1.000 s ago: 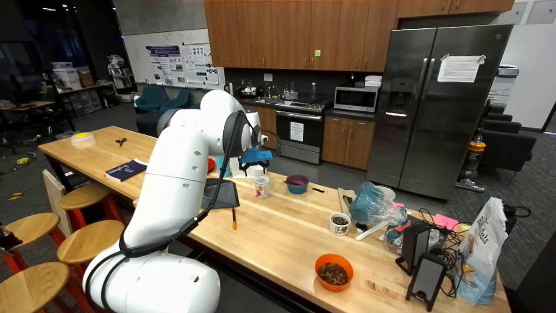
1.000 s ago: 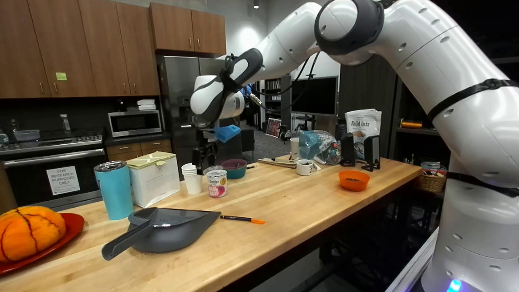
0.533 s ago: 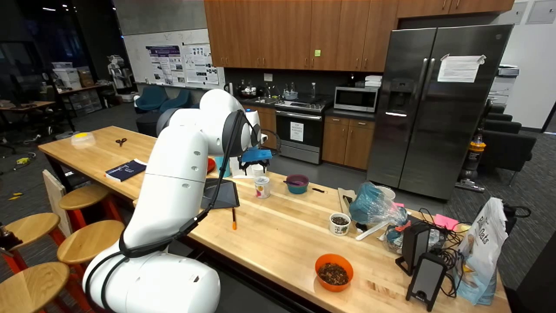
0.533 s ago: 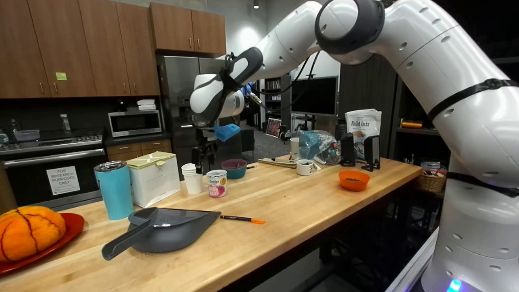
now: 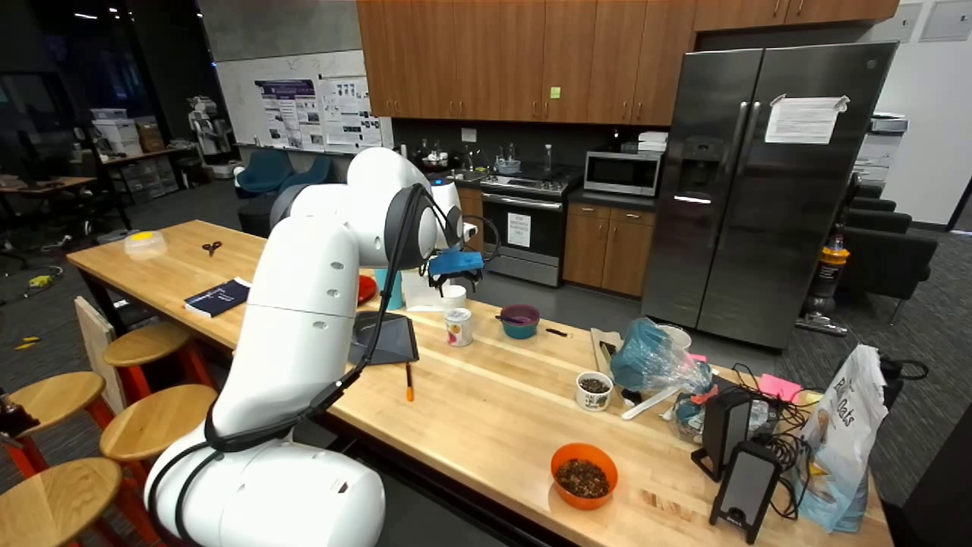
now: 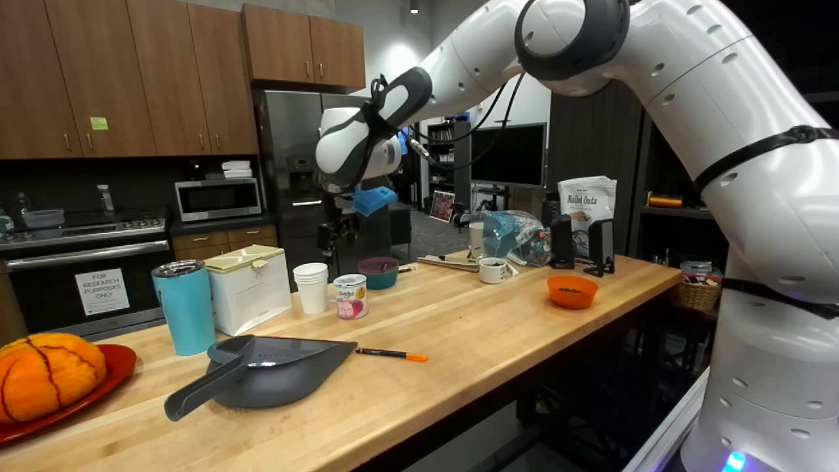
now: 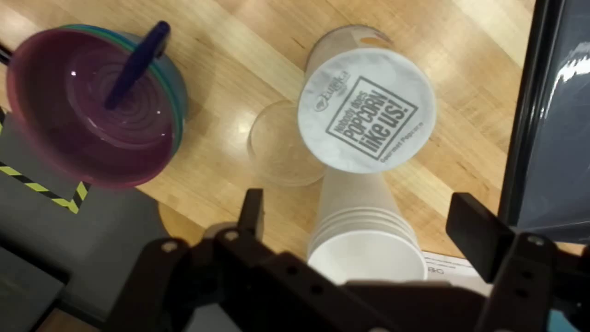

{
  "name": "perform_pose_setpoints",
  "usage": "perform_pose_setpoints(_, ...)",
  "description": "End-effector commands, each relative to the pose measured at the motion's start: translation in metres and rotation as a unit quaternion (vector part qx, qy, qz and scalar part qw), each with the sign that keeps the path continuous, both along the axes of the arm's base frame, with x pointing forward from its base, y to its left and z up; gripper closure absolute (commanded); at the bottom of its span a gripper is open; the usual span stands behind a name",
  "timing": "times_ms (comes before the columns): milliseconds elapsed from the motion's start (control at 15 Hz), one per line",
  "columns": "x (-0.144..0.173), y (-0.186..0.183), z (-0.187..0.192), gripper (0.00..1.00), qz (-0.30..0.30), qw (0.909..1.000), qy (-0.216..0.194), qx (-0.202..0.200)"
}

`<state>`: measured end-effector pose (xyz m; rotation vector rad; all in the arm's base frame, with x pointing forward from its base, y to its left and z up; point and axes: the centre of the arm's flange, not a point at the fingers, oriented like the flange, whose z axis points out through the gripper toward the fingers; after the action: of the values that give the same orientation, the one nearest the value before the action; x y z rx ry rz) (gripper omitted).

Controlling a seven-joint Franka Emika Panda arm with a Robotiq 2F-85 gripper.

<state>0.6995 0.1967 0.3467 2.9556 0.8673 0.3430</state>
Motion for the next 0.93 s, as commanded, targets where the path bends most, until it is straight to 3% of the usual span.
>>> perform_pose_setpoints(0, -0.006, -0.024, 0.016, 0.0, -0.051, 0.9982, -0.032, 0.003)
perform_pose_setpoints(400, 0.008, -0.043, -0.001, 0.0, -0.118, 0.9889, -0.064, 0.064)
perform_pose_setpoints(867, -0.001, -0.057, -0.017, 0.0, -0.152, 0.9837, -0.064, 0.072)
